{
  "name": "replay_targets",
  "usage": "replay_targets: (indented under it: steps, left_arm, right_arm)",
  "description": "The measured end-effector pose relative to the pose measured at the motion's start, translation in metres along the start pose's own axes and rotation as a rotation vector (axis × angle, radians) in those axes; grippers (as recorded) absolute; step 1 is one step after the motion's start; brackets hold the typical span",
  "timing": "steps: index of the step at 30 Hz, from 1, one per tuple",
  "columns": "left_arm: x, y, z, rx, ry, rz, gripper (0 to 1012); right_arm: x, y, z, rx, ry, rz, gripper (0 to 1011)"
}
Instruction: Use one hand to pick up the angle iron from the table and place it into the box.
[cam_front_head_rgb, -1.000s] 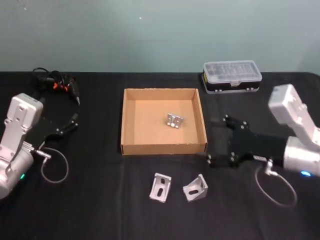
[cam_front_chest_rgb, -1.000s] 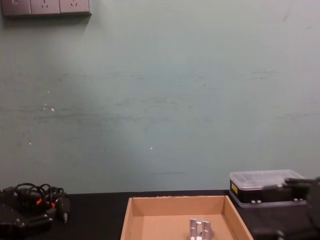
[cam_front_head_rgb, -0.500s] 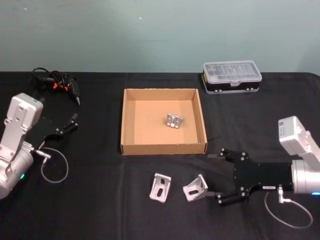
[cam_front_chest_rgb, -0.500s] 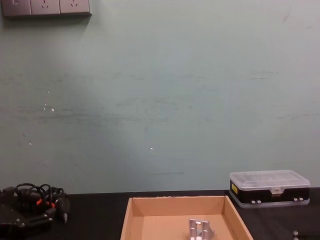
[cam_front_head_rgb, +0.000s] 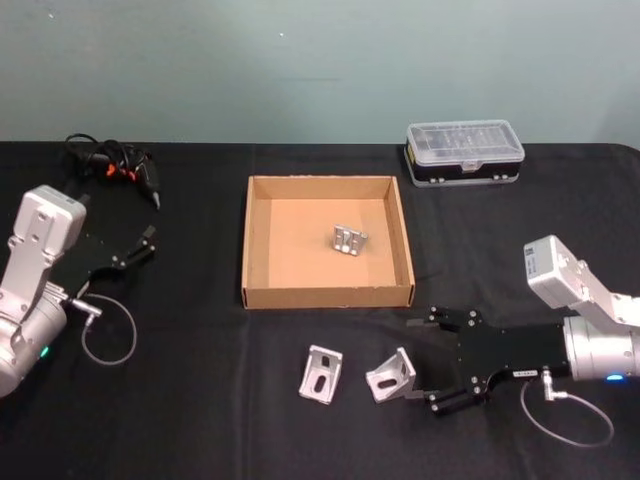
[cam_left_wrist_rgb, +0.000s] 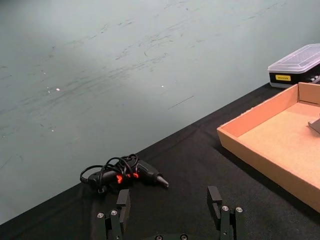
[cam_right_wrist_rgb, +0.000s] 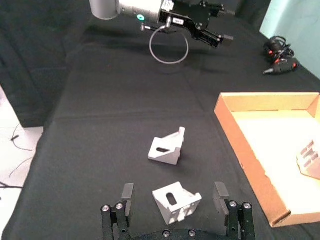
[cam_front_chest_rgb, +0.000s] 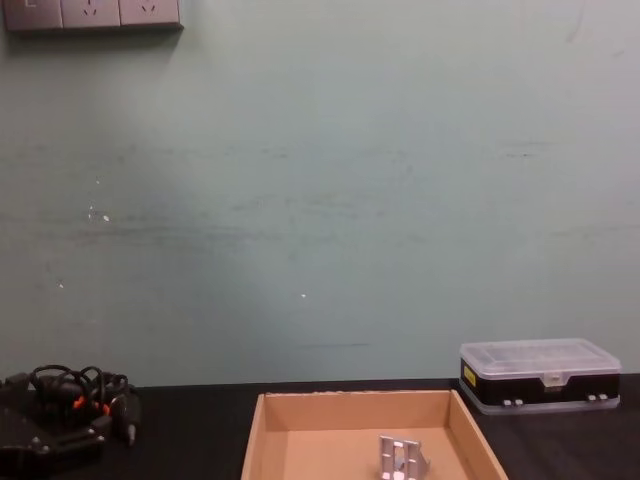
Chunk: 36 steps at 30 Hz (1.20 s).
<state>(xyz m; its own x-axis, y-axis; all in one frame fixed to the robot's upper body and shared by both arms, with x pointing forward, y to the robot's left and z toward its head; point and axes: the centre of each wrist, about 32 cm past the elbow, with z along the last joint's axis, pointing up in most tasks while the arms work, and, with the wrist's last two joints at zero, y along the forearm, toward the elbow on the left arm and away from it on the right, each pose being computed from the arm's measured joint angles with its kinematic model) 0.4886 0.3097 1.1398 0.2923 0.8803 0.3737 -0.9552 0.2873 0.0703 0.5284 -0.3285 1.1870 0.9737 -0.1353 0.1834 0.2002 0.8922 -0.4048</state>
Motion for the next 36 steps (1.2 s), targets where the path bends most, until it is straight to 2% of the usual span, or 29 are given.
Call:
replay_targets:
  steps: [12, 36]
  left_arm:
    - [0.0, 0.0, 0.0, 0.0, 0.0, 0.0, 1011]
    - [0.0, 0.0, 0.0, 0.0, 0.0, 0.0, 1011]
  right_arm:
    - [0.011, 0.01, -0.008, -0.028, 0.015, 0.014, 1003]
    - [0.025, 0.026, -0.011, -0.056, 0.019, 0.047, 1003]
